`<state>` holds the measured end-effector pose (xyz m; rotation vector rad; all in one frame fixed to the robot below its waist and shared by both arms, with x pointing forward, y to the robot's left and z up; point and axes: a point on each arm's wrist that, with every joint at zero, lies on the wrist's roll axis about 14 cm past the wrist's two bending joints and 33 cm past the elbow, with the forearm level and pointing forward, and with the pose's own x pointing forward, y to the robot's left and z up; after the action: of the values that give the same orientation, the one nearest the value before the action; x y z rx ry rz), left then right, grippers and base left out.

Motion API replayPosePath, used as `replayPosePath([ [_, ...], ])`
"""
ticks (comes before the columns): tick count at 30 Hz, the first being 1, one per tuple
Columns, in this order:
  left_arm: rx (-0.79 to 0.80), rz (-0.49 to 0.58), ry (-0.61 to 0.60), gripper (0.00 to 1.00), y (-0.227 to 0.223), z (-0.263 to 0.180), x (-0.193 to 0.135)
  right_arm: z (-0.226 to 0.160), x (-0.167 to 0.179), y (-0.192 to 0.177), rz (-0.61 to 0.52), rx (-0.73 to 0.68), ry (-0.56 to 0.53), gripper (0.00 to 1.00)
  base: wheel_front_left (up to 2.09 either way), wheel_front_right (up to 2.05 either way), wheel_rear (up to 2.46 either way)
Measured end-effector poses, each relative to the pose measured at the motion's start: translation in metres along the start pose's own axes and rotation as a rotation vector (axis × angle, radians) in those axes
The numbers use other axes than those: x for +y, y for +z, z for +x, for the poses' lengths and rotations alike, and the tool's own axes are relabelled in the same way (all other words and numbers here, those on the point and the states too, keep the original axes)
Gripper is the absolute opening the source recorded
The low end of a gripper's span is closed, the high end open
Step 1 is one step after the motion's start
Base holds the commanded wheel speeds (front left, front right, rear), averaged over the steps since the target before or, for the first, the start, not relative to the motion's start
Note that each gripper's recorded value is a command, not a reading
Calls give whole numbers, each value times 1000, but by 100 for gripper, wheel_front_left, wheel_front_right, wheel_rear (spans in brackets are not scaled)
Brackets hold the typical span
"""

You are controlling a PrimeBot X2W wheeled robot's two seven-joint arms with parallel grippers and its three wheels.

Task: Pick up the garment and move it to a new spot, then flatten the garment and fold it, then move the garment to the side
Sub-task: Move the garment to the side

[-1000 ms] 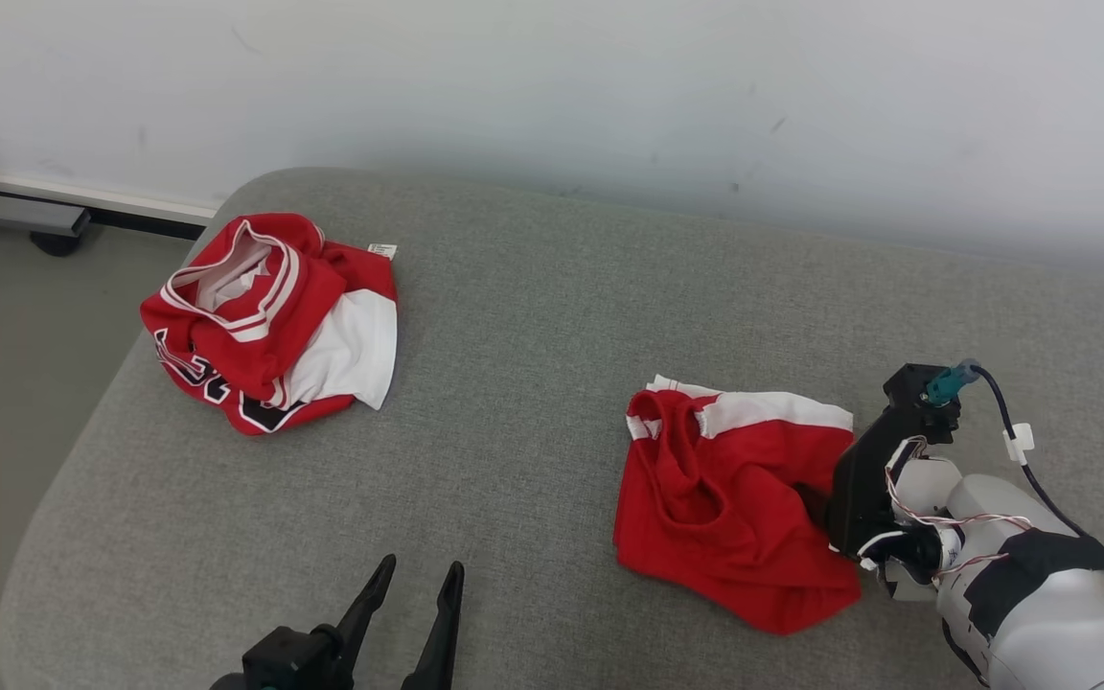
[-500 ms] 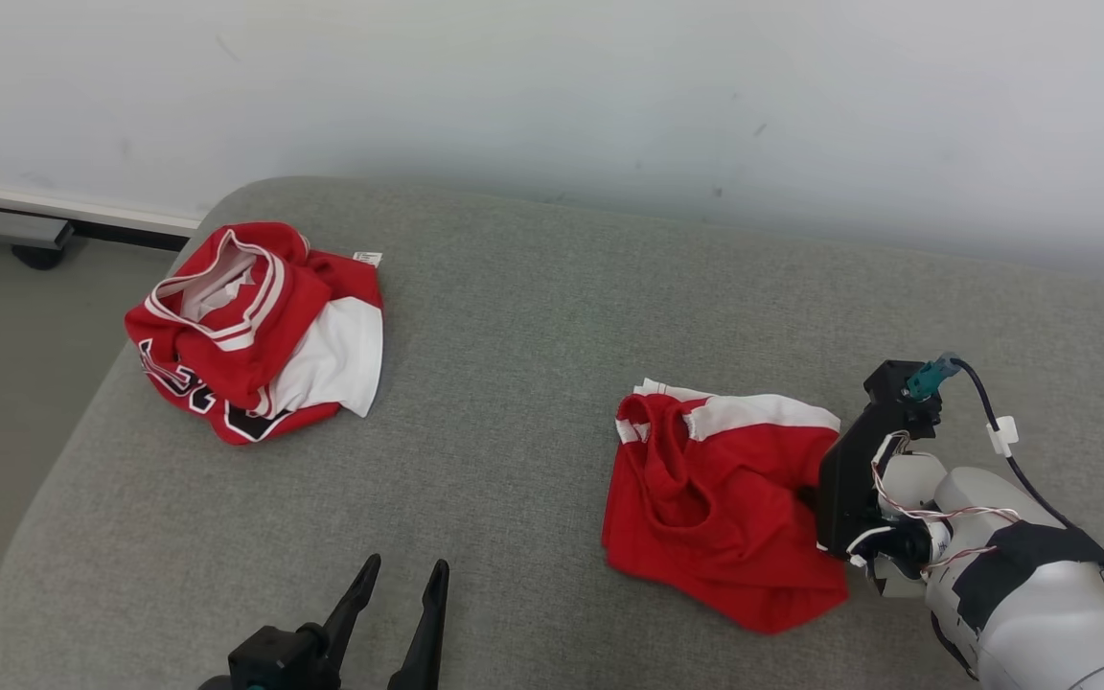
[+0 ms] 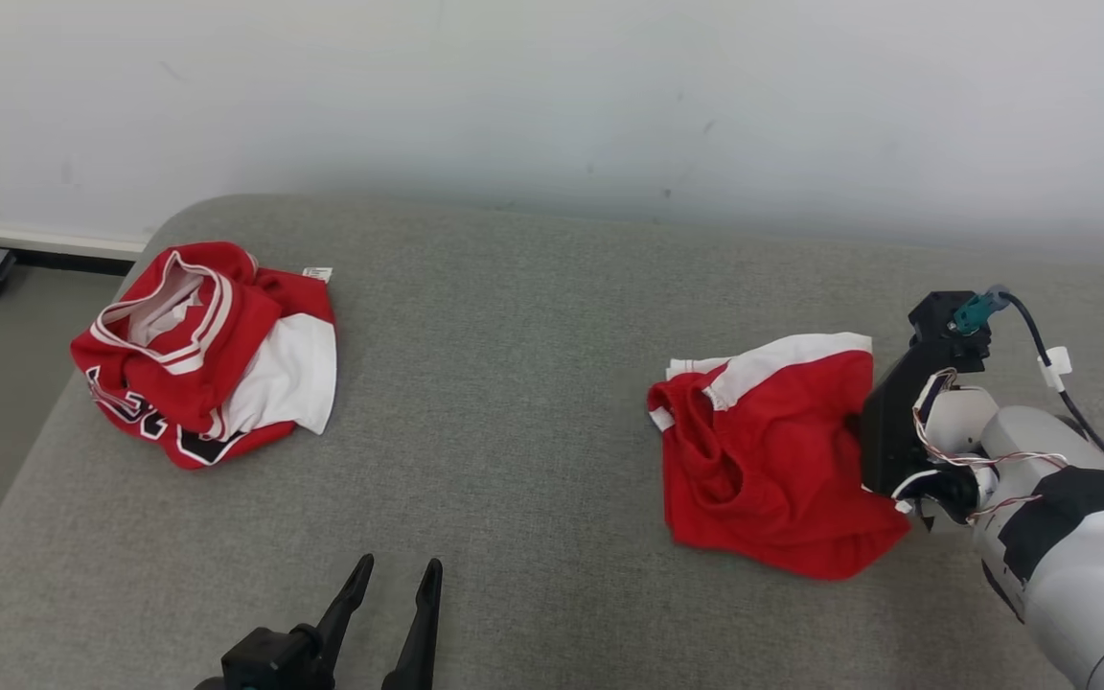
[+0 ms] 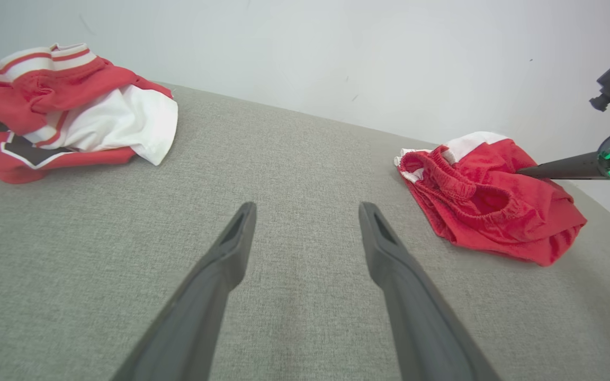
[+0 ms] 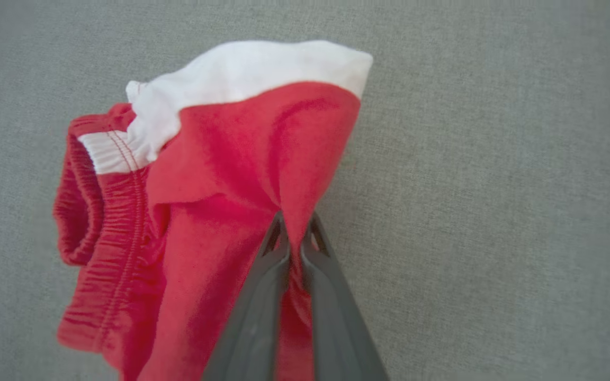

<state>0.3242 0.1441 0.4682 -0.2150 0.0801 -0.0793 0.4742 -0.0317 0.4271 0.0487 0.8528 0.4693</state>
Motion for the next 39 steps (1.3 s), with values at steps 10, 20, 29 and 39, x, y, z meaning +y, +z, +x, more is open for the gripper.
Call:
replayPosePath([
  [10, 5, 4, -55, 100, -1, 8, -16, -33, -56, 26, 4, -75, -115, 0, 0, 0, 0],
  [20, 22, 9, -139, 100, -6, 16, -38, -56, -100, 17, 30, -44, -211, 0, 0, 0, 0],
  [29, 53, 18, -201, 100, -15, 23, -52, -74, -146, 21, 32, -3, -320, 0, 0, 0, 0],
  [39, 73, 37, -259, 100, -19, 36, -63, -83, -198, 12, 0, 74, -451, 0, 0, 0, 0],
])
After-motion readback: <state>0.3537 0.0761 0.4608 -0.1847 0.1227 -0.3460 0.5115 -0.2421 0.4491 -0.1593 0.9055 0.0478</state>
